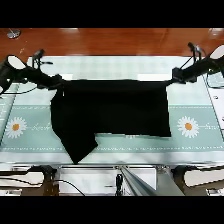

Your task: Fold the shirts.

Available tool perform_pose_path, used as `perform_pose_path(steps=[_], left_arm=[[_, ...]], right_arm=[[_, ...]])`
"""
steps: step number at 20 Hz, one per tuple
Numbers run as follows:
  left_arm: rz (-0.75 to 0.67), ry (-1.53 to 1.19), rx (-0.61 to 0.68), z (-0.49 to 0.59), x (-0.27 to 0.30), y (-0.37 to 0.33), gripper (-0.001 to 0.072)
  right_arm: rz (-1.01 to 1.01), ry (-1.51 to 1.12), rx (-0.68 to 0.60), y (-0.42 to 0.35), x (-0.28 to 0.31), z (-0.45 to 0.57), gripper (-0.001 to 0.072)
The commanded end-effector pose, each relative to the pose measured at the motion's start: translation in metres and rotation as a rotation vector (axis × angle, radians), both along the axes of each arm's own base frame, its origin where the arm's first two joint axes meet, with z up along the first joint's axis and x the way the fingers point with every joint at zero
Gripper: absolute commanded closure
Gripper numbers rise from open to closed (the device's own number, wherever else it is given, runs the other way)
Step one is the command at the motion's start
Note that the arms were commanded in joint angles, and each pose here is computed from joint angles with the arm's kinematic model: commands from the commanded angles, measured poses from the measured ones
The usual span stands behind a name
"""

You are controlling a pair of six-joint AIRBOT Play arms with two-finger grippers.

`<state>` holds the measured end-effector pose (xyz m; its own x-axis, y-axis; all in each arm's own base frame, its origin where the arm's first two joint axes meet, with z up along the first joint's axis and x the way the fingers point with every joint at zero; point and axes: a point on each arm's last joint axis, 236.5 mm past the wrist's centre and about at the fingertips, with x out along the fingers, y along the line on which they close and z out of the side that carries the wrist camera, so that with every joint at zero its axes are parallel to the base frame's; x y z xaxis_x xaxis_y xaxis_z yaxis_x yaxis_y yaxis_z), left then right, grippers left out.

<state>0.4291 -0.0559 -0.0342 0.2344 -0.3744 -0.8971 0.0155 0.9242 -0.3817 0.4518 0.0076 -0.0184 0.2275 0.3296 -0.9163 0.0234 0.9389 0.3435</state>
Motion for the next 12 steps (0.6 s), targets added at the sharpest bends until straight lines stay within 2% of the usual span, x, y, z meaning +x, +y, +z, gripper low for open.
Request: perform_pose_path(steps=[1,3,4,5,6,7,9,12], left_arm=[[-0.097,0.208,-0.008,-0.030,-0.043,-0.003,0.0685],[-0.100,0.216,-0.009,-0.033,-0.043,-0.007,0.0684],[-0.093,0.220,-0.011,-0.033,-0.043,-0.008,0.0652],[-0.091,0.230,-0.013,-0.033,-0.045,-0.009,0.0460],[-0.104,0.254,-0.014,-0.031,-0.051,-0.008,0.0095],[-0.119,0.280,0.001,-0.028,-0.058,-0.002,0.0002],[-0.122,0.325,0.021,-0.019,-0.071,0.015,0.0001],[-0.045,0.319,0.004,0.000,-0.092,0.044,0.0002]], right_arm=[[0.032,0.136,0.001,0.003,-0.038,-0.036,0.0686],[0.009,0.132,0.032,0.011,-0.038,-0.045,0.0686],[-0.003,0.126,0.049,0.014,-0.036,-0.045,0.0623],[-0.011,0.123,0.059,0.016,-0.035,-0.044,0.0324],[-0.005,0.125,0.067,0.018,-0.036,-0.041,0.0074],[0.004,0.140,0.064,0.015,-0.041,-0.037,0.0091],[0.003,0.162,0.071,0.003,-0.051,-0.022,0.0092],[-0.042,0.153,0.036,-0.032,-0.074,0.002,0.0092]])
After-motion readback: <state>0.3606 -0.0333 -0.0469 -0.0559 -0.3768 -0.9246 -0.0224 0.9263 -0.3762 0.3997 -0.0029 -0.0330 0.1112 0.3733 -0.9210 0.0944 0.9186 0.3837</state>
